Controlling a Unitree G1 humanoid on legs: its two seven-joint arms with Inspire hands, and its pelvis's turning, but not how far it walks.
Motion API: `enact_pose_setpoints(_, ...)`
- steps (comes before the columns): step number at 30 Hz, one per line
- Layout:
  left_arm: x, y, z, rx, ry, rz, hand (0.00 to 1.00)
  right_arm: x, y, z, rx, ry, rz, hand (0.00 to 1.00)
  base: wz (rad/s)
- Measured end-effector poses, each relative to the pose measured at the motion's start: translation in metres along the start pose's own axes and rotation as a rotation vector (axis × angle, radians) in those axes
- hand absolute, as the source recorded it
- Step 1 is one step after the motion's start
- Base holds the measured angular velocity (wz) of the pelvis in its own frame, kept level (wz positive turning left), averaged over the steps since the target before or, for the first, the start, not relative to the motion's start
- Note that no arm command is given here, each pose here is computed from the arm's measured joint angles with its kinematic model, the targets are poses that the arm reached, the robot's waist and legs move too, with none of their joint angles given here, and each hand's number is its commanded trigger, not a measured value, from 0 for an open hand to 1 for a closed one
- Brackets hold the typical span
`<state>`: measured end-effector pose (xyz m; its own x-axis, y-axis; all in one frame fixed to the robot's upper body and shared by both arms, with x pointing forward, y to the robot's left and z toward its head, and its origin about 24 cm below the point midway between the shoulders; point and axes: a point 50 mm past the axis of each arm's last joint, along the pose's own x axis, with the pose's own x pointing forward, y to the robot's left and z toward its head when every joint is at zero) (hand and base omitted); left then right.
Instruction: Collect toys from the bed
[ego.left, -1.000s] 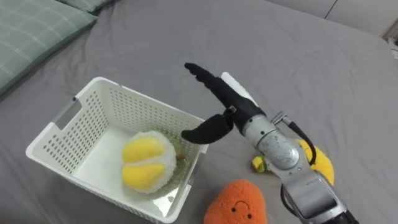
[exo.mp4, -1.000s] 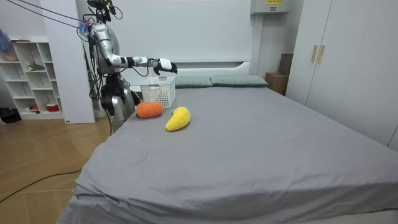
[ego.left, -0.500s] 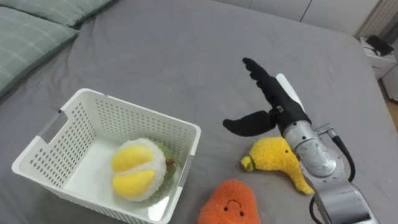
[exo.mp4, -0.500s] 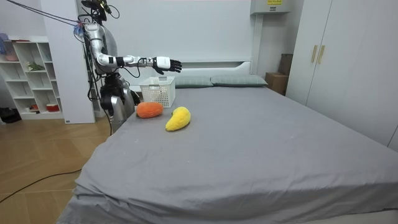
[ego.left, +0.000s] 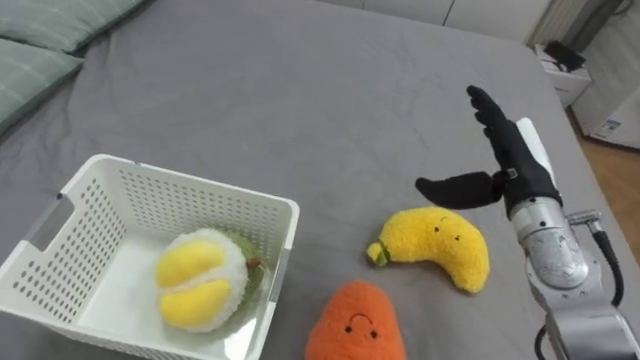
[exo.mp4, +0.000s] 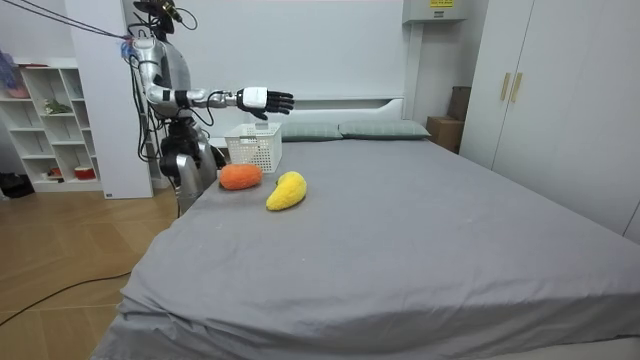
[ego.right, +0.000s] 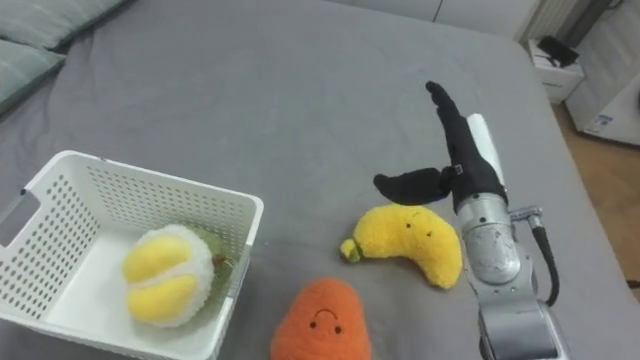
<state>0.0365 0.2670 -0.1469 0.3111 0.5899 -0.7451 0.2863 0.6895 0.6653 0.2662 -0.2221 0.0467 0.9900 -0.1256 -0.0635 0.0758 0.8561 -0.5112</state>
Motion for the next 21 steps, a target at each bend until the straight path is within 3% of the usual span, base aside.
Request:
enact_pose_setpoints(6,0.003,0.005,0.007,-0.002,-0.024,0.015,0.00,0.006,-0.001,-0.045,-0.022,0.193,-0.009,0.00,-0.06)
enact_pose_setpoints(21,0.010,0.022,0.039,-0.141,-0.095,0.090,0.00,0.040,-0.019,-0.052,-0.077,0.265,-0.131,0.00,0.00)
